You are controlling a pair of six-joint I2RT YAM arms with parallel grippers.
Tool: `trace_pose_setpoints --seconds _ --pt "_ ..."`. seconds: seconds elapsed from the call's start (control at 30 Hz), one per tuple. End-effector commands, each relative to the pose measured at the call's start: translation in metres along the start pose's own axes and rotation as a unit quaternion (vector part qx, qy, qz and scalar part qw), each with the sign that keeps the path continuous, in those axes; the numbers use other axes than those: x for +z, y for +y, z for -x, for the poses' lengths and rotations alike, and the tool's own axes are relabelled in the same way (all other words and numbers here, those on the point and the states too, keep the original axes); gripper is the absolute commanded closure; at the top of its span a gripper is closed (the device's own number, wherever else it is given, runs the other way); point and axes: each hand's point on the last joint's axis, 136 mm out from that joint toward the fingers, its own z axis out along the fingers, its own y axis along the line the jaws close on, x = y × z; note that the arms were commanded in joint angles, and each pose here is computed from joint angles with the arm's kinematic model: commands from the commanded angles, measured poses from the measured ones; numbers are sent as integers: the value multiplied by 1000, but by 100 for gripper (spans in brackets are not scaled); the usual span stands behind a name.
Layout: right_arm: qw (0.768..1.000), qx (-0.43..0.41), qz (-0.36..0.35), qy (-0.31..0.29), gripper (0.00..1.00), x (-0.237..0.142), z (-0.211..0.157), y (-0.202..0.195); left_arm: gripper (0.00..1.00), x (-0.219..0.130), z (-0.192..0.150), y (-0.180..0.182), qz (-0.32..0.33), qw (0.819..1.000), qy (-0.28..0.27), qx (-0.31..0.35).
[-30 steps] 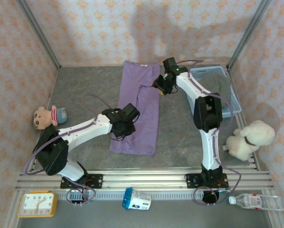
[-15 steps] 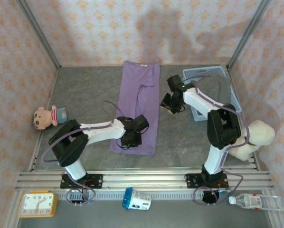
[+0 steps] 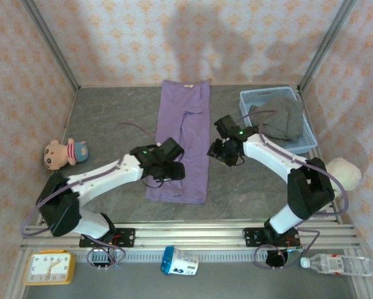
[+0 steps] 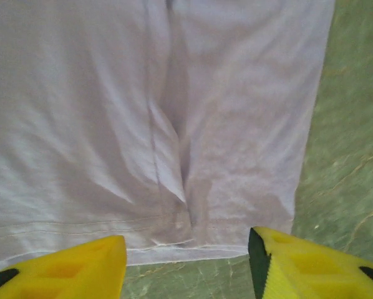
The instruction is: Fold and stack the mixed laundry pile
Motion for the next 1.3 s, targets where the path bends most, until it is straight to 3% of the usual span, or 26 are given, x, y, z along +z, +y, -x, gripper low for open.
trace_pose_setpoints --seconds 0.0,0.17,0.27,0.5,0.73,1.0,1.27 --pt "1000 -10 -28 7 44 -2 -31 -10 41 -5 -4 53 53 998 -10 -37" --pt "999 -26 -29 34 44 12 -81 -7 41 -9 -12 94 63 995 -8 -83" --pt "998 -39 -34 45 44 24 -107 -4 47 -1 -24 109 64 993 6 -100" --pt "993 -74 -62 73 46 44 -142 -4 54 19 -60 129 75 990 57 -107" --pt "989 -84 -76 97 54 68 -157 -4 58 28 -64 137 93 989 66 -89" --pt "987 -84 -108 81 76 77 -152 -12 62 43 -54 135 106 989 66 -80" --pt "985 -91 -124 73 86 77 -148 -13 63 54 -46 122 93 990 74 -81"
